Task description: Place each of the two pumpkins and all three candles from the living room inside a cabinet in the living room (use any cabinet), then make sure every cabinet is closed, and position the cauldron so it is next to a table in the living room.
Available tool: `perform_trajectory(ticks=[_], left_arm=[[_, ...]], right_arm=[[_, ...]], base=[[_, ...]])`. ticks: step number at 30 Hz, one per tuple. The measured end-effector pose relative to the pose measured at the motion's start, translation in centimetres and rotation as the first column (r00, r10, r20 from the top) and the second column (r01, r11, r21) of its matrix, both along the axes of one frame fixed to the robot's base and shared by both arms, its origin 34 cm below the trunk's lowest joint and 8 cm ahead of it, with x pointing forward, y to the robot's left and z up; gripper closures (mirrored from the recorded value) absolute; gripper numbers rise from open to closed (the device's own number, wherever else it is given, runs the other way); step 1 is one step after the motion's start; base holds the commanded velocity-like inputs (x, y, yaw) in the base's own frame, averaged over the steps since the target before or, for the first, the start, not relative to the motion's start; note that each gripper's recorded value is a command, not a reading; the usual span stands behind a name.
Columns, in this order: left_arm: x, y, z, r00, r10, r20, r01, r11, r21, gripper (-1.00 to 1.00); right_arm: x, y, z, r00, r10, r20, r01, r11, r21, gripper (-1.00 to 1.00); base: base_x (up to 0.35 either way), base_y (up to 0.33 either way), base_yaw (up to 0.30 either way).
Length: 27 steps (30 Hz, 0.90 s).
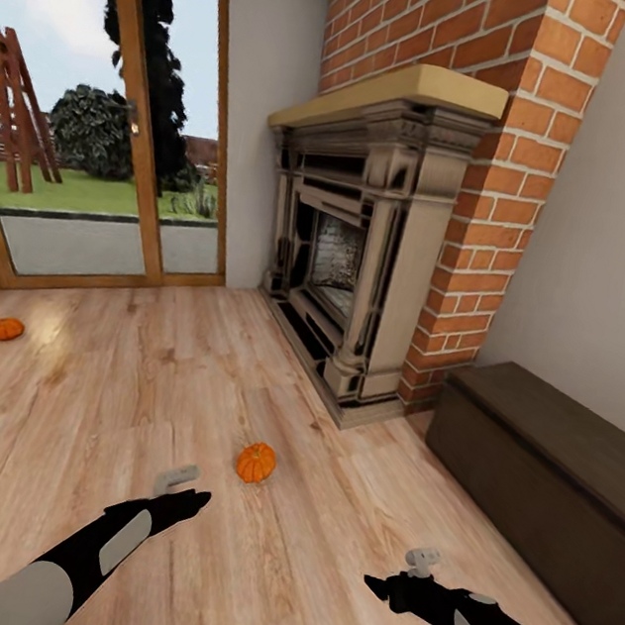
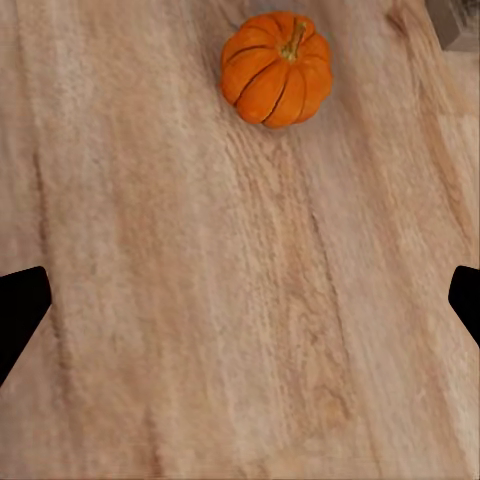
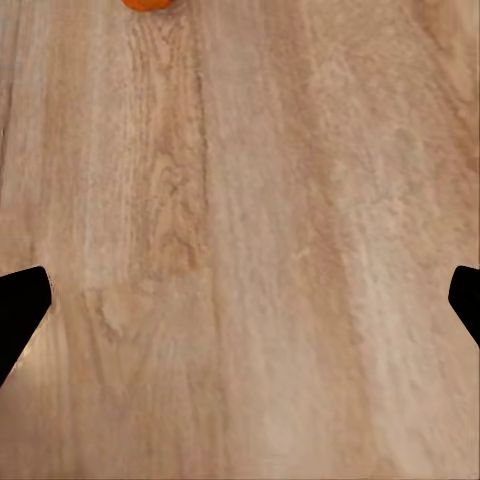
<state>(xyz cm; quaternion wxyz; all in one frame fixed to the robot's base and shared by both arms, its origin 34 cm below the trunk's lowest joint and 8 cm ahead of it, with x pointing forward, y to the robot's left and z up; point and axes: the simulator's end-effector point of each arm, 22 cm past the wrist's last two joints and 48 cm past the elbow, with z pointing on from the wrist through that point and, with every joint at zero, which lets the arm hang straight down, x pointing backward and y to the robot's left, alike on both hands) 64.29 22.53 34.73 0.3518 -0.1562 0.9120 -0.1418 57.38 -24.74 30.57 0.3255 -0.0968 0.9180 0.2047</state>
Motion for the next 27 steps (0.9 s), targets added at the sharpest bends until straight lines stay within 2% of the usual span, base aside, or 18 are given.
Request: perform_trajectory(ticks=[16, 27], left_arm=[[-0.6, 0.2, -0.2, 1.000, 0.005, -0.012, -0.005, 1.000, 0.003, -1.00], [-0.3, 0.2, 0.6, 1.000, 0.006, 0.002, -0.006, 1.000, 0.003, -1.00]], right_arm=[[0.2, 0.0, 0.6, 1.000, 0.000, 0.011, 0.000, 1.000, -0.001, -1.00], [0.5, 0.0, 1.4, 1.000, 0.000, 0.025, 0.000, 1.000, -0.003, -1.00]], base=[[0.245, 0.195, 0.109], [0.254, 0.157, 0.124]])
